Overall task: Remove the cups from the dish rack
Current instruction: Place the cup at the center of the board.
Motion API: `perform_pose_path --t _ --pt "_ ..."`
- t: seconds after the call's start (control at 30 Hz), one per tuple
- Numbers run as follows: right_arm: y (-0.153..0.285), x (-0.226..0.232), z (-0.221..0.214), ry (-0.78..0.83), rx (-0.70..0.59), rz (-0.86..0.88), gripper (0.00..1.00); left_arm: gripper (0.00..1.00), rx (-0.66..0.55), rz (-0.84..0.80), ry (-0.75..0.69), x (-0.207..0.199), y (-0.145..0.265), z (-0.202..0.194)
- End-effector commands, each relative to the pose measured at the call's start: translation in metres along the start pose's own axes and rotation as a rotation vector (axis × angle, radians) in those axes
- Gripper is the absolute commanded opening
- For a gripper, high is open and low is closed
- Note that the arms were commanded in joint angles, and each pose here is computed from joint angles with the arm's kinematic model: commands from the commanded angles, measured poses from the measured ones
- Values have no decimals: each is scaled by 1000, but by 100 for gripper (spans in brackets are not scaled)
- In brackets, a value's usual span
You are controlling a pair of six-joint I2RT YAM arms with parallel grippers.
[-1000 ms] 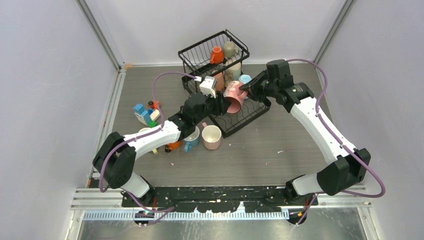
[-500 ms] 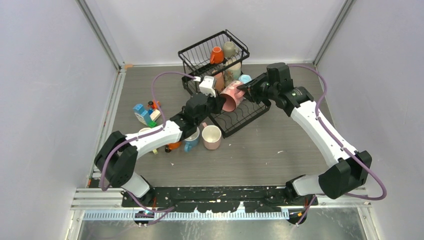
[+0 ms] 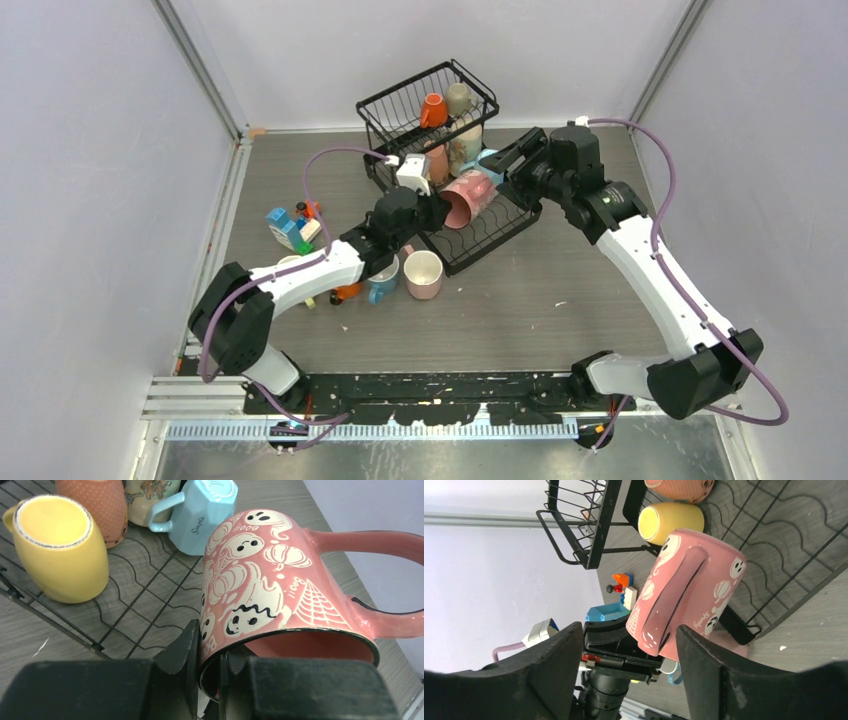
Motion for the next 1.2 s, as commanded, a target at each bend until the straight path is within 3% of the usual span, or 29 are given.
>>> perform_pose_path --t 0.0,0.2,0.6,0.97,1.17 --pt "20 15 13 106 -105 70 79 0 -239 -107 121 -35 21 74" --pt "40 18 23 189 -184 35 100 0 -209 -92 127 -41 34 89" --pt "66 11 28 284 -253 -15 100 0 -69 -60 129 -46 77 106" --pt "50 -2 26 319 -240 -77 100 0 138 -29 108 -41 153 111" --pt "40 -8 23 323 -220 -90 100 0 290 36 103 -27 194 95"
Point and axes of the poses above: each gripper's point midway between its finger pads, its own y axis back along the fingers, its own x axis along the line the jaws close on, z = x × y, the point moved 9 cm from there along y, back along the fingers, and after that the axes turned 3 degrees about y, right-handed, at the moved point
